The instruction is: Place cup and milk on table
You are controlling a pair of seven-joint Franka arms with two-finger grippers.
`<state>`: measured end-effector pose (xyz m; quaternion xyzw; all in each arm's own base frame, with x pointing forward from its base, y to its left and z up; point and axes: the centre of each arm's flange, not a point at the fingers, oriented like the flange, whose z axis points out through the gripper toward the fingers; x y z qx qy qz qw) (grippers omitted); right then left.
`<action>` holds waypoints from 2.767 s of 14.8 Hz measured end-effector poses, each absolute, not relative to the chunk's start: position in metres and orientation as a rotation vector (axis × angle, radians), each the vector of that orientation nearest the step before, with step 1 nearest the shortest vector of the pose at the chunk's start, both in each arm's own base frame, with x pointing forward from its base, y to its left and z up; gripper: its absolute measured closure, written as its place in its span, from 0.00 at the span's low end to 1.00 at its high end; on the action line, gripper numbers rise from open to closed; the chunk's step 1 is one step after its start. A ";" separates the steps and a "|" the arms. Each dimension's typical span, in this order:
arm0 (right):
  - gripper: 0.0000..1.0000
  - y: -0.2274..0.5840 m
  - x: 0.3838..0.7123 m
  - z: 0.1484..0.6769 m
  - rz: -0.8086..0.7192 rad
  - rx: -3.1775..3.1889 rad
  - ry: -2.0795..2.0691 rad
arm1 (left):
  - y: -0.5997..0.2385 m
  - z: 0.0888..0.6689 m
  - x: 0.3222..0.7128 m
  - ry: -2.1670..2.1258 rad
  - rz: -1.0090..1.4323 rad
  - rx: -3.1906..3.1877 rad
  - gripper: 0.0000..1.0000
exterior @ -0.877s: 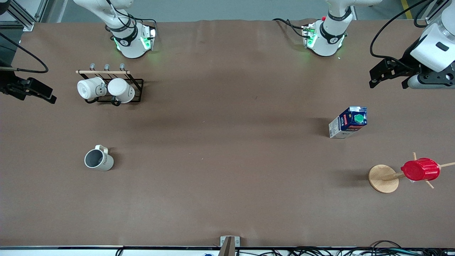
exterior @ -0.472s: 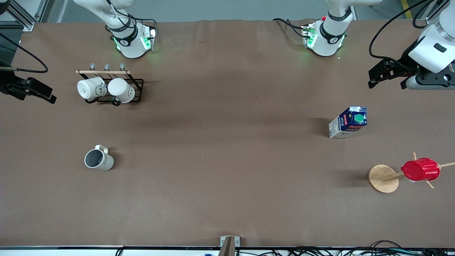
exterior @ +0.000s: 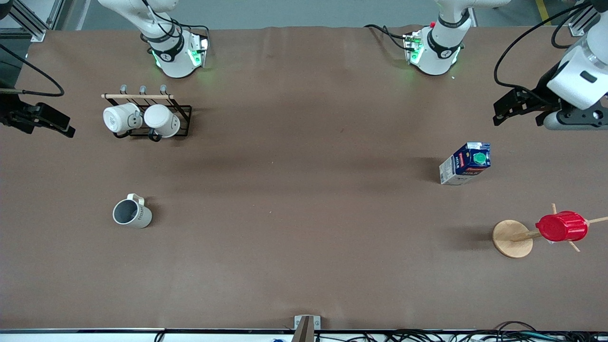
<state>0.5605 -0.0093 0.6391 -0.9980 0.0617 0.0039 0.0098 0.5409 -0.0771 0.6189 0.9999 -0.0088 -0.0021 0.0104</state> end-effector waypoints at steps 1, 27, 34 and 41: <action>0.00 -0.010 0.561 0.639 0.012 -3.116 0.193 | -0.074 0.613 0.544 -0.016 -0.022 3.121 0.00; 0.03 -0.085 0.652 0.256 -0.108 -3.145 -0.390 | -0.014 0.353 0.554 0.133 -0.211 3.131 0.00; 0.63 -0.084 0.647 0.231 -0.092 -3.144 -0.393 | -0.014 0.329 0.544 0.133 -0.222 3.130 0.00; 0.96 -0.072 0.661 0.258 -0.043 -3.136 -0.351 | -0.014 0.325 0.543 0.133 -0.233 3.130 0.30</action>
